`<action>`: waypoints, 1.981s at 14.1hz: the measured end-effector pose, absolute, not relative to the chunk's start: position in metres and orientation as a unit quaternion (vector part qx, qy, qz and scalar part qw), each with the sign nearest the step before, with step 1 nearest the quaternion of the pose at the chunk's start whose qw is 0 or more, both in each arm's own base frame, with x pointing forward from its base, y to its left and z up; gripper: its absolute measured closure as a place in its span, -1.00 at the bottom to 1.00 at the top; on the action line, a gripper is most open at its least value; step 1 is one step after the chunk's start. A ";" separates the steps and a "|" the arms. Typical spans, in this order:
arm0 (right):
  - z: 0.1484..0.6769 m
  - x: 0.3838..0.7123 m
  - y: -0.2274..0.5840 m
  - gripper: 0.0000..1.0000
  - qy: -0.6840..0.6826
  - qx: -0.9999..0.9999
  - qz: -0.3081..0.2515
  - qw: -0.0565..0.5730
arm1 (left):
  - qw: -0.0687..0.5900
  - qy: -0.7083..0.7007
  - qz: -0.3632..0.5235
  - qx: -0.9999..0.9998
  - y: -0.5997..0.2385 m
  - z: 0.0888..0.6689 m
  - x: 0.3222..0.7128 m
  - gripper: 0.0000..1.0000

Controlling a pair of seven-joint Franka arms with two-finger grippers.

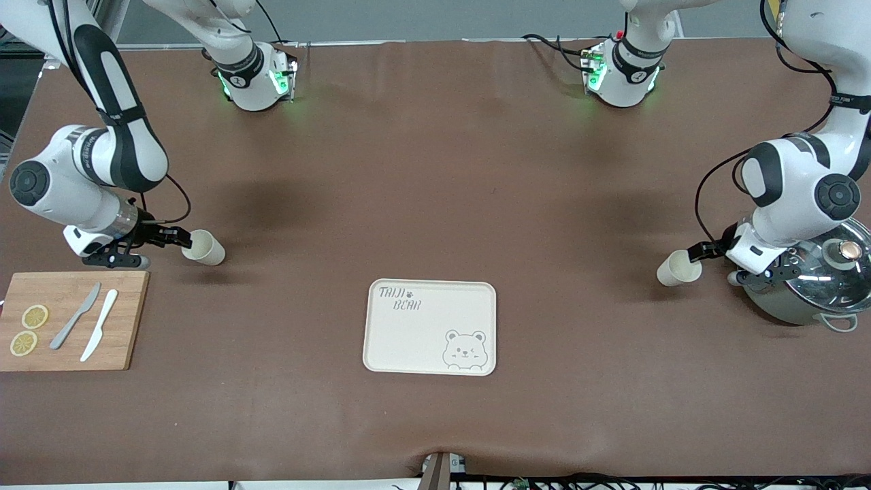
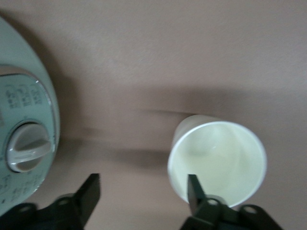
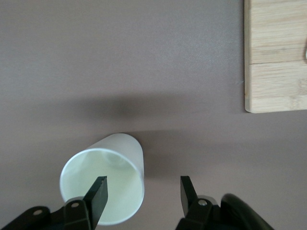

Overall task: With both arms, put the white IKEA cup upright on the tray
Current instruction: 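Grasp the cup with the right gripper while the left gripper grasps the other cup, then carry the cups with both grippers and lower them onto the tray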

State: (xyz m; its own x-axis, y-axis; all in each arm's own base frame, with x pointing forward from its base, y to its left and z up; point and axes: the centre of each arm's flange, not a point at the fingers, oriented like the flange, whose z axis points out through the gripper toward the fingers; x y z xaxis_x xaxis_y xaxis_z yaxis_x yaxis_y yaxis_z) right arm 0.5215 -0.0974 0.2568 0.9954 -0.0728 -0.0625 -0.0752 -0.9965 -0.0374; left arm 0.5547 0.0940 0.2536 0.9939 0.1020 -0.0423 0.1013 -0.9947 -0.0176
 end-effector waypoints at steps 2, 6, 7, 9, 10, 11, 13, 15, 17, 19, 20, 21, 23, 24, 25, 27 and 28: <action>0.243 0.523 -0.097 -0.04 0.037 -0.999 0.027 0.019 | 0.007 -0.050 0.024 -0.998 0.096 0.249 0.554 -0.44; 0.232 0.523 -0.090 0.80 0.031 -0.999 0.035 0.021 | -0.012 -0.052 0.025 -0.998 0.078 0.244 0.556 -0.36; 0.235 0.526 -0.087 0.95 0.029 -0.999 0.036 0.022 | -0.017 -0.054 0.025 -0.998 0.074 0.243 0.557 -0.35; 0.247 0.535 -0.079 0.95 0.019 -0.998 0.055 0.026 | -0.022 -0.056 0.024 -0.998 0.070 0.240 0.558 -0.27; 0.260 0.544 -0.071 0.95 0.010 -0.997 0.069 0.029 | -0.022 -0.055 0.024 -0.998 0.069 0.238 0.558 -0.15; 0.277 0.555 -0.060 0.95 -0.001 -0.996 0.079 0.031 | -0.022 -0.056 0.024 -0.998 0.070 0.235 0.558 0.04; 0.314 0.578 -0.029 0.95 -0.019 -0.996 0.081 0.031 | -0.022 -0.056 0.023 -0.998 0.069 0.229 0.558 0.49; 0.338 0.592 0.014 0.95 -0.004 -0.997 0.075 0.025 | -0.024 -0.051 0.019 -0.998 0.063 0.230 0.561 0.91; 0.356 0.597 0.063 0.95 0.018 -0.997 0.071 0.019 | -0.027 -0.043 0.011 -0.999 0.050 0.237 0.567 0.92; 0.373 0.600 0.114 0.95 0.045 -0.997 0.059 0.019 | -0.028 -0.036 0.001 -0.999 0.040 0.255 0.572 0.92; 0.379 0.601 0.140 0.95 0.061 -0.996 0.056 0.028 | -0.028 -0.034 -0.006 -0.999 0.038 0.265 0.575 0.92; 0.383 0.600 0.165 0.95 0.078 -0.995 0.056 0.040 | -0.028 -0.033 -0.012 -0.999 0.036 0.276 0.579 0.92; 0.382 0.601 0.214 0.95 0.112 -0.990 0.061 0.055 | -0.031 -0.042 -0.013 -0.999 0.025 0.296 0.588 0.92; 0.377 0.601 0.240 0.95 0.128 -0.988 0.064 0.056 | -0.034 -0.052 -0.008 -0.998 0.016 0.306 0.593 0.92; 0.369 0.601 0.268 0.95 0.146 -0.985 0.067 0.054 | -0.037 -0.061 -0.002 -0.997 0.004 0.317 0.599 0.92; 0.348 0.599 0.318 0.95 0.177 -0.980 0.073 0.046 | -0.044 -0.084 0.008 -0.995 -0.025 0.340 0.611 0.92; 0.336 0.598 0.337 0.95 0.187 -0.979 0.075 0.043 | -0.048 -0.101 0.010 -0.994 -0.042 0.349 0.618 0.92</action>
